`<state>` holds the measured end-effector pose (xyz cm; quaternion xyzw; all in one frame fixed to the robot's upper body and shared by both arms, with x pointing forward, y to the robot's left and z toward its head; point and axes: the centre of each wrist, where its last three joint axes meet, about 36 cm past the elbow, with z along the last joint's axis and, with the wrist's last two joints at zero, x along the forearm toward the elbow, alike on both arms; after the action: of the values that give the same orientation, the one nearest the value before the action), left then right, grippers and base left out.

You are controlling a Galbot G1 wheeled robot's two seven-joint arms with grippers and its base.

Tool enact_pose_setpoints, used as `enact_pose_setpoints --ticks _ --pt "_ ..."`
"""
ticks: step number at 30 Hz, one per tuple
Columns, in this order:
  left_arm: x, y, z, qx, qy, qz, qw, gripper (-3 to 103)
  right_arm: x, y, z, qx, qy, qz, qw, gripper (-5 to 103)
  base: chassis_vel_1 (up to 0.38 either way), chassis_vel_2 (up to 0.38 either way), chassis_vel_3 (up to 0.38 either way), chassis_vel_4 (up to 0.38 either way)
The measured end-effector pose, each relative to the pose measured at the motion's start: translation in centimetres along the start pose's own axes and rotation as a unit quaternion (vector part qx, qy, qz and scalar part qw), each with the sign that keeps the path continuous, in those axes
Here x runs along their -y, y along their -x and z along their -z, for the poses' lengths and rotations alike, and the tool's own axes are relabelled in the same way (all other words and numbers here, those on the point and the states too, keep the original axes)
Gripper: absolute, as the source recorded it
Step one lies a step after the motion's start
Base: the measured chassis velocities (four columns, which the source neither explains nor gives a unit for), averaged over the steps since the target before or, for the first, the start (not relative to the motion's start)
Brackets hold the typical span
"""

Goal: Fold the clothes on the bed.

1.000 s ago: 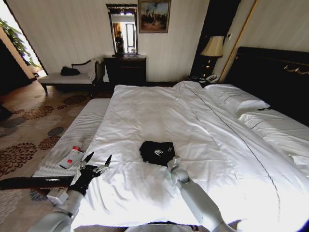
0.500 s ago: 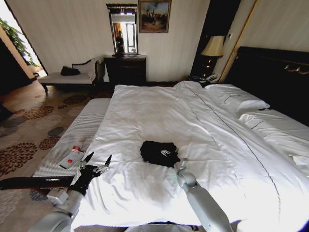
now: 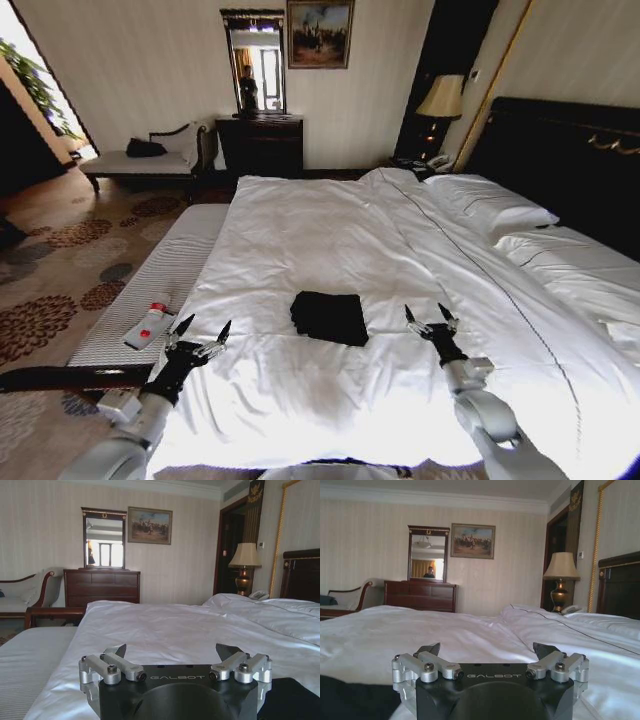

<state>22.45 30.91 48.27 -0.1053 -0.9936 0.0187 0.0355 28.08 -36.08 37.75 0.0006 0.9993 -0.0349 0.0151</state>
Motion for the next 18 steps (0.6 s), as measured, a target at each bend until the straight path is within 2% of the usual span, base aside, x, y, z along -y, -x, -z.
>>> enact_pose_setpoints --ticks 6,11,18 --pt "0.0 0.0 0.0 0.000 0.000 0.000 1.0000 100 -2.1 -3.5 1.2 0.009 -0.004 -0.011 1.000 100 0.000 0.000 0.000 0.000" --pt "0.0 0.0 0.0 0.000 0.000 0.000 1.0000 100 -2.8 -3.8 2.4 0.028 -0.028 0.001 0.999 100 0.000 0.000 0.000 0.000" --pt "0.0 0.0 0.0 0.000 0.000 0.000 1.0000 100 -3.0 -3.7 3.6 0.040 -0.041 0.015 0.998 100 0.000 0.000 0.000 0.000"
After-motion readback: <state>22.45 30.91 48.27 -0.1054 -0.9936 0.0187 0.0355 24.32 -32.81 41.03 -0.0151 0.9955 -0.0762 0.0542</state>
